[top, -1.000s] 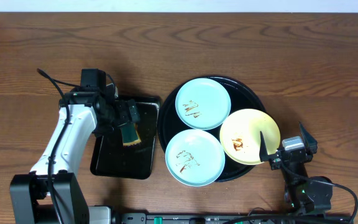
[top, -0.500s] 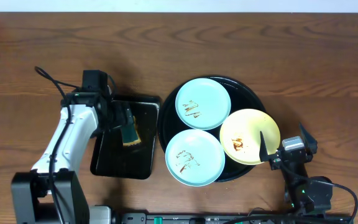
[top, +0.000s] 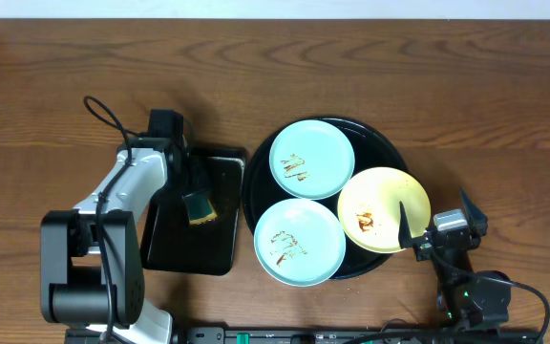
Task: Clean dirty plates on tray and stack at the side
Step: 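Move the left gripper over the black tray toward the sponge, then lower the left gripper and grasp the green-yellow sponge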
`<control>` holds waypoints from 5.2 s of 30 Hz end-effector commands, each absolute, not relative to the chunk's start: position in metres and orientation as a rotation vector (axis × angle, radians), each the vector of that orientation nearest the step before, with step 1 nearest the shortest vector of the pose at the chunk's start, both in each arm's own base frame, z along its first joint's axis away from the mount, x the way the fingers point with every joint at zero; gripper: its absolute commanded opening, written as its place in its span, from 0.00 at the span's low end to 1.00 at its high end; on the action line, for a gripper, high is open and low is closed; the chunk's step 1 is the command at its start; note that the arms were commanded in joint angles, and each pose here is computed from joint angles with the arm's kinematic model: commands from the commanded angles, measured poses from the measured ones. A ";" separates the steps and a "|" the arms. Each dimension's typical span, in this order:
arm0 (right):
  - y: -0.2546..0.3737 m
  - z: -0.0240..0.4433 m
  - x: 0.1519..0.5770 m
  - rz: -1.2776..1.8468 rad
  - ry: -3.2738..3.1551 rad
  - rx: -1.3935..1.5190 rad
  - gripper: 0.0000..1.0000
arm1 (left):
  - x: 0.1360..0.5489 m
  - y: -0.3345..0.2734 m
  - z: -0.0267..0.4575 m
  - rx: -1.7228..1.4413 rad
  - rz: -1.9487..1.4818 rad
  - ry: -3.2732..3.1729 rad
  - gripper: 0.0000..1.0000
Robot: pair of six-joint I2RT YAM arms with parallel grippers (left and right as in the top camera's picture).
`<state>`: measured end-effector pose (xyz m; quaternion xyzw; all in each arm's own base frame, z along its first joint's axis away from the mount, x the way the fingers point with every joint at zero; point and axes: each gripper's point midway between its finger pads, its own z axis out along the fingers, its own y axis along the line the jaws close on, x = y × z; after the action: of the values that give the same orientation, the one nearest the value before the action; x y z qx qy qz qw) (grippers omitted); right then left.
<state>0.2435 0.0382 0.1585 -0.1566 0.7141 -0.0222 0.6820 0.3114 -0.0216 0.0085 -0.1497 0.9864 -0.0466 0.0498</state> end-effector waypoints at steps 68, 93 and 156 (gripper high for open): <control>0.041 0.158 0.243 -0.034 1.600 -0.355 0.99 | 0.261 -0.018 0.020 -0.265 0.192 3.042 0.89; 0.041 0.158 0.243 -0.034 1.600 -0.355 0.99 | 0.274 -0.024 -0.012 -0.284 0.167 3.059 0.09; 0.041 0.158 0.243 -0.034 1.600 -0.355 0.99 | 0.326 -0.031 0.023 -0.188 0.107 2.882 0.07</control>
<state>0.2435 0.0382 0.1585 -0.1566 0.7141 -0.0222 0.6820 0.3186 -0.0322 0.0175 -0.0607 0.9913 0.0335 0.1120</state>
